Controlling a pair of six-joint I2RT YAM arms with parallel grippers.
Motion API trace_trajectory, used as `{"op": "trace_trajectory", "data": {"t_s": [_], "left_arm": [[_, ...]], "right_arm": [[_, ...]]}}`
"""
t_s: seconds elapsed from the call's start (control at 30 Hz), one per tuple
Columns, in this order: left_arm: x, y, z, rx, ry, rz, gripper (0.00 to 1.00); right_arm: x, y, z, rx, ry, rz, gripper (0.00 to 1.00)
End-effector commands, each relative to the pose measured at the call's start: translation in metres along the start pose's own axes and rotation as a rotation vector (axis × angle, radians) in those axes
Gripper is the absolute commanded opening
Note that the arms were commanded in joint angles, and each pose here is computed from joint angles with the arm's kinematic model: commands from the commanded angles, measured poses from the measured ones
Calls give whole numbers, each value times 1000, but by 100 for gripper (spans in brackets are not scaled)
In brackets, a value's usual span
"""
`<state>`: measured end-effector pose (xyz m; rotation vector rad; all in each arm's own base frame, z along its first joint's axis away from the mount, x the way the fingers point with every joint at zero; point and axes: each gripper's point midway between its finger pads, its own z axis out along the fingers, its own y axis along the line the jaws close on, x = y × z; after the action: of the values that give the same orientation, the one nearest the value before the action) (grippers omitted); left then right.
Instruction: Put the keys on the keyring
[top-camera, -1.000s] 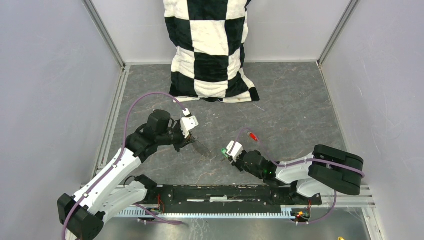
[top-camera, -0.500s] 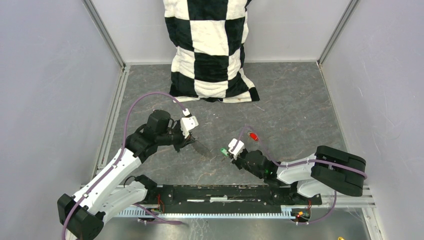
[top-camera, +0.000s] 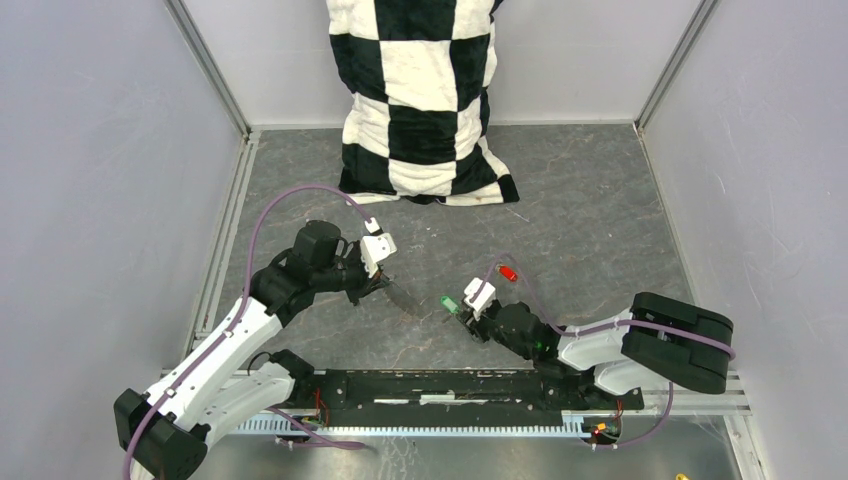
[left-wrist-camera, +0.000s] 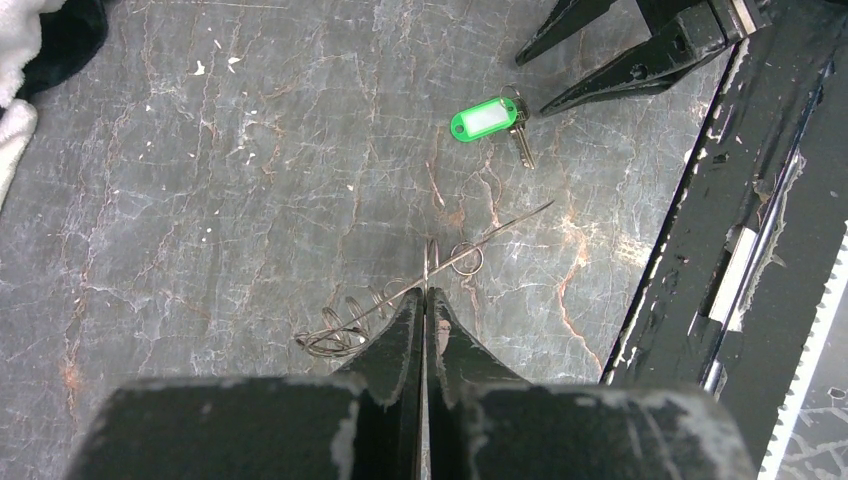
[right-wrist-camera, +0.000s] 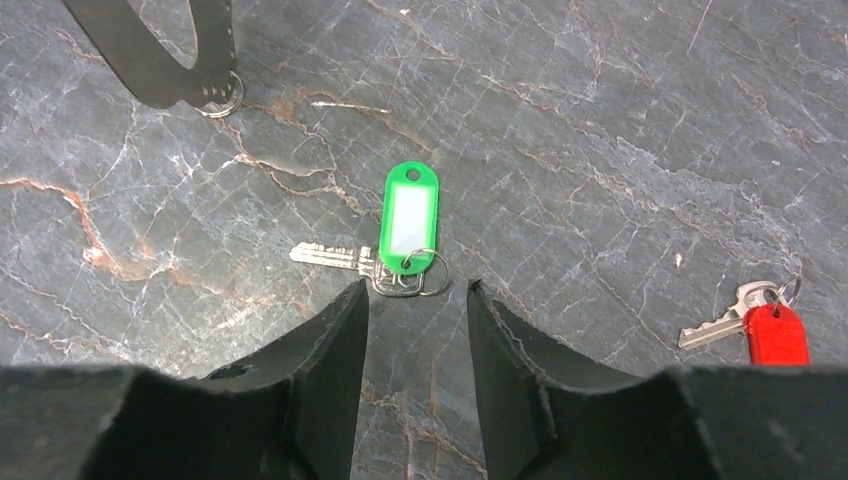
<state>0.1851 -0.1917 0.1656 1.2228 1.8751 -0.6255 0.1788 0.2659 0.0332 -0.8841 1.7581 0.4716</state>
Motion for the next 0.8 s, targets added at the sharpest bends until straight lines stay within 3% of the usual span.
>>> {"op": "trace_trajectory", "data": {"t_s": [0.0, 0.53, 0.77], "left_arm": [[-21, 3, -8, -20, -52, 13, 2], [-22, 3, -8, -20, -56, 11, 2], [-22, 3, -8, -20, -55, 7, 2]], "right_arm": [[-14, 6, -2, -34, -67, 40, 48], [-3, 18, 4, -222, -43, 62, 42], [-1, 20, 4, -258, -45, 79, 28]]}}
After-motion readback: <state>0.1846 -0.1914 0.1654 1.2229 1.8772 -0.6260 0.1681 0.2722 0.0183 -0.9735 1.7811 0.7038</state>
